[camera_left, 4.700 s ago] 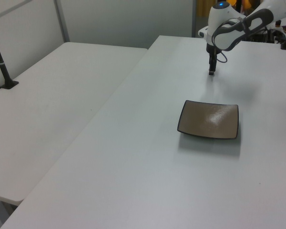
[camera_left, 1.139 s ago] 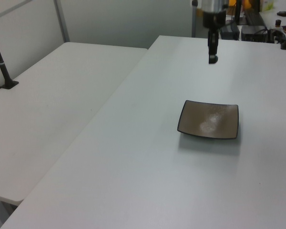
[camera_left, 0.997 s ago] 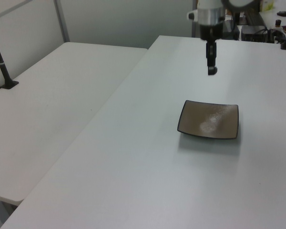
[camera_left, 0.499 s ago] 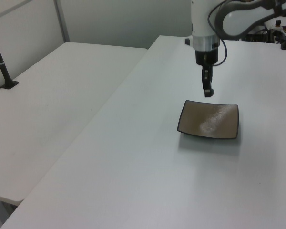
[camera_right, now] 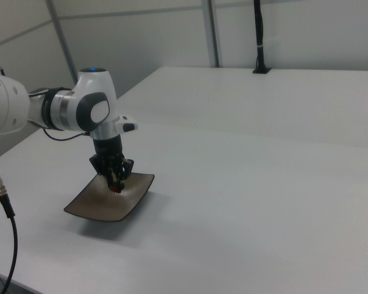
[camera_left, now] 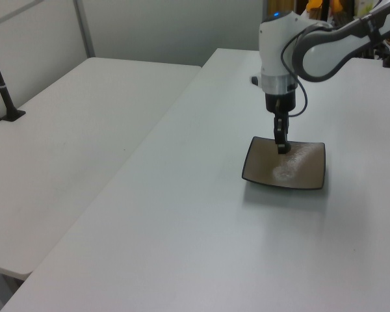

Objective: Strawberries on a ceramic plate
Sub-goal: 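Lower the strawberry onto the plate and open the gripper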

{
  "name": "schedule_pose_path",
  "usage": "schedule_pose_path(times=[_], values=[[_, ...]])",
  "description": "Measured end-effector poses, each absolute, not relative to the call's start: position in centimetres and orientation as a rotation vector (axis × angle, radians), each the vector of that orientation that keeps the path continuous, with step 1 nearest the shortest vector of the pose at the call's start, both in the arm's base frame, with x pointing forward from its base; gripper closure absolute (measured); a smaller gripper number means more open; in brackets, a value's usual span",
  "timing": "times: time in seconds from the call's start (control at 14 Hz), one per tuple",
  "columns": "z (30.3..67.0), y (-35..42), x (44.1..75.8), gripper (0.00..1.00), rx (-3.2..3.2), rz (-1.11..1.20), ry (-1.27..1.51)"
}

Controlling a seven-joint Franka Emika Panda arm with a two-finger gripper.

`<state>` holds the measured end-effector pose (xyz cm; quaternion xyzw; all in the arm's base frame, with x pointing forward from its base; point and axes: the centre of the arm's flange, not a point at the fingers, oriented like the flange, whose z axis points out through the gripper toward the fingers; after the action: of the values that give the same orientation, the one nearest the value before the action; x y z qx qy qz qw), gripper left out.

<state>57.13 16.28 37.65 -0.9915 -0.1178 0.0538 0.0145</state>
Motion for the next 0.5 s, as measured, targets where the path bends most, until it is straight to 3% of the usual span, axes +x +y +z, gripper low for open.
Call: schedule_pose_path(times=[0.5], values=[[35.9,17.0,57.1,0.62,-3.095,0.186,-0.349]])
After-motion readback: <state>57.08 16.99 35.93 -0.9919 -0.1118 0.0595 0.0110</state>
